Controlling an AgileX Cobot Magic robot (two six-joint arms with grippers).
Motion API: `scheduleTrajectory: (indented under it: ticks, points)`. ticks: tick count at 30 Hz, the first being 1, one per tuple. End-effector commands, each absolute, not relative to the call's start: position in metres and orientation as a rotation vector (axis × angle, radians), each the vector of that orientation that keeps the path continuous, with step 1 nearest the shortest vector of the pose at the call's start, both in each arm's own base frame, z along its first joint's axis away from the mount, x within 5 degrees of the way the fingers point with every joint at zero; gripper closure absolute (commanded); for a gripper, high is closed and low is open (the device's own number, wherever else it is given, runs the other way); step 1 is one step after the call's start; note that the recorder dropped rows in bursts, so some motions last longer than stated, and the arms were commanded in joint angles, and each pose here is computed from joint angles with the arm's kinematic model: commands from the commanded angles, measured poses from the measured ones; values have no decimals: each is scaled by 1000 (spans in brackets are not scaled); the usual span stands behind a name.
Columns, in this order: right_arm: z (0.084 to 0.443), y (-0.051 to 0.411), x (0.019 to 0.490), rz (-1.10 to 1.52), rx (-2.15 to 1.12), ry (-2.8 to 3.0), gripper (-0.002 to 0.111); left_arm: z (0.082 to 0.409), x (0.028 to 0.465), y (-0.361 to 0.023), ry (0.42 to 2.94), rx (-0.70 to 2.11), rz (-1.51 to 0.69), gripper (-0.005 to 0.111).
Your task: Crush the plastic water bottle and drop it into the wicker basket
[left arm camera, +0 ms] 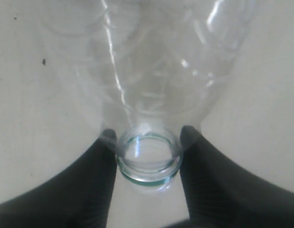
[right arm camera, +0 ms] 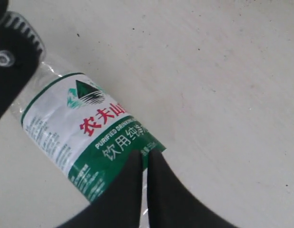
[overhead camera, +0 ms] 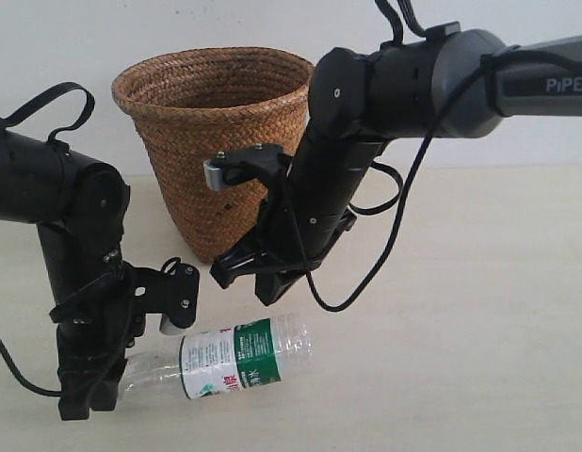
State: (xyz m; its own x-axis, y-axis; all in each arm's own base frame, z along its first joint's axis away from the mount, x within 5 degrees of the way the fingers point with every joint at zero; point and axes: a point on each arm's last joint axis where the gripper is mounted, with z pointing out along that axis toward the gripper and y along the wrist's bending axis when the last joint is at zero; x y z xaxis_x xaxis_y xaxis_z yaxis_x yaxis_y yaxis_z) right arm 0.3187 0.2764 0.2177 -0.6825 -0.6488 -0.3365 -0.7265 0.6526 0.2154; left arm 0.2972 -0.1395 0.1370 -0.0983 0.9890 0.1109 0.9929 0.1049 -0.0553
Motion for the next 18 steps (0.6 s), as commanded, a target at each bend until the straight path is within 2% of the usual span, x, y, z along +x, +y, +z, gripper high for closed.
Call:
scheduleTrajectory:
  ticks: [1, 8, 11, 18]
  points:
    - [231, 279, 317, 523, -1092, 2689, 108, 128, 299, -142, -2278, -1971, -63, 103]
    - [218, 280, 312, 522, -1079, 2802, 108, 125, 299, -141, -2271, -1965, -65, 103]
    - [206, 295, 302, 512, -1144, 2811, 108, 125, 299, -141, -2269, -1965, -64, 103]
    - [204, 301, 299, 504, -1113, 2816, 108, 126, 299, -141, -2269, -1957, -63, 103]
